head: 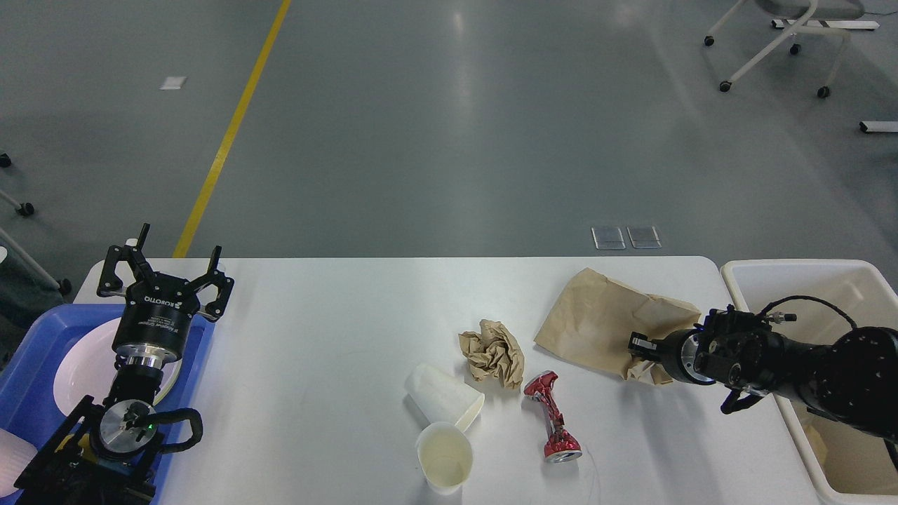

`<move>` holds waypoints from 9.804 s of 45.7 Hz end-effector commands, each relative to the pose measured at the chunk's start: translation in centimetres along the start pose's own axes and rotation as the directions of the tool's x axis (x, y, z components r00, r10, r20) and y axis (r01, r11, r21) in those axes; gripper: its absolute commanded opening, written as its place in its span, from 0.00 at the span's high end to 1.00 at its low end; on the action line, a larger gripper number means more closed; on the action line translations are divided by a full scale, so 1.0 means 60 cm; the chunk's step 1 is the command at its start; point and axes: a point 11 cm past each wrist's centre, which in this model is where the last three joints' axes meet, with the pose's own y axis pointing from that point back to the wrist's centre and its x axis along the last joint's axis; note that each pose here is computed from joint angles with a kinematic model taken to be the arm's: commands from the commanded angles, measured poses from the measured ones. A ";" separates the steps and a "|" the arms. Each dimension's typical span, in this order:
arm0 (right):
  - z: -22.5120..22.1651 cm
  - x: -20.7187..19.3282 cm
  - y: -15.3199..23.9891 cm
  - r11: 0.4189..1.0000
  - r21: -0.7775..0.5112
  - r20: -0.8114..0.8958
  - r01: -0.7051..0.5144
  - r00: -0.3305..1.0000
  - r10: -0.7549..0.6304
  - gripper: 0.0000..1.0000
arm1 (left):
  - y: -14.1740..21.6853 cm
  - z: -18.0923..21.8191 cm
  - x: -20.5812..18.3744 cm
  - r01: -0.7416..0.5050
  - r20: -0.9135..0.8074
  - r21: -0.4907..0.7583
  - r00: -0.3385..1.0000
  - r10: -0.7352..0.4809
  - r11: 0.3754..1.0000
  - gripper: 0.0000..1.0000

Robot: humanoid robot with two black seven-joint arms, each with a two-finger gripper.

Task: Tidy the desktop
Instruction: 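Drag the brown paper bag into the white bin with the right gripper, then release the bag in the bin and raise the right gripper, then move the right gripper down toward the white paper cup, then grasp the white paper cup with the right gripper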

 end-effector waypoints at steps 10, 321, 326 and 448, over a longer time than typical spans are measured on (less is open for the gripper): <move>0.015 -0.008 0.004 0.999 -0.036 0.014 0.019 1.000 -0.018 1.00 | 0.000 0.000 0.000 0.000 0.000 0.000 1.000 0.000 1.000 0.04; -0.293 0.048 0.500 0.886 -0.111 -0.268 0.450 0.845 -0.463 0.00 | 0.000 0.000 0.000 0.000 0.000 0.000 1.000 0.000 1.000 0.04; -0.301 0.041 0.492 0.881 -0.100 -0.278 0.463 0.837 -0.471 0.00 | 0.000 0.000 0.000 0.000 0.000 -0.001 1.000 0.000 1.000 0.04; -0.404 -0.261 0.182 0.867 0.001 -0.193 0.498 0.851 -0.488 1.00 | 0.000 0.000 0.000 0.000 0.000 -0.001 1.000 0.000 1.000 0.04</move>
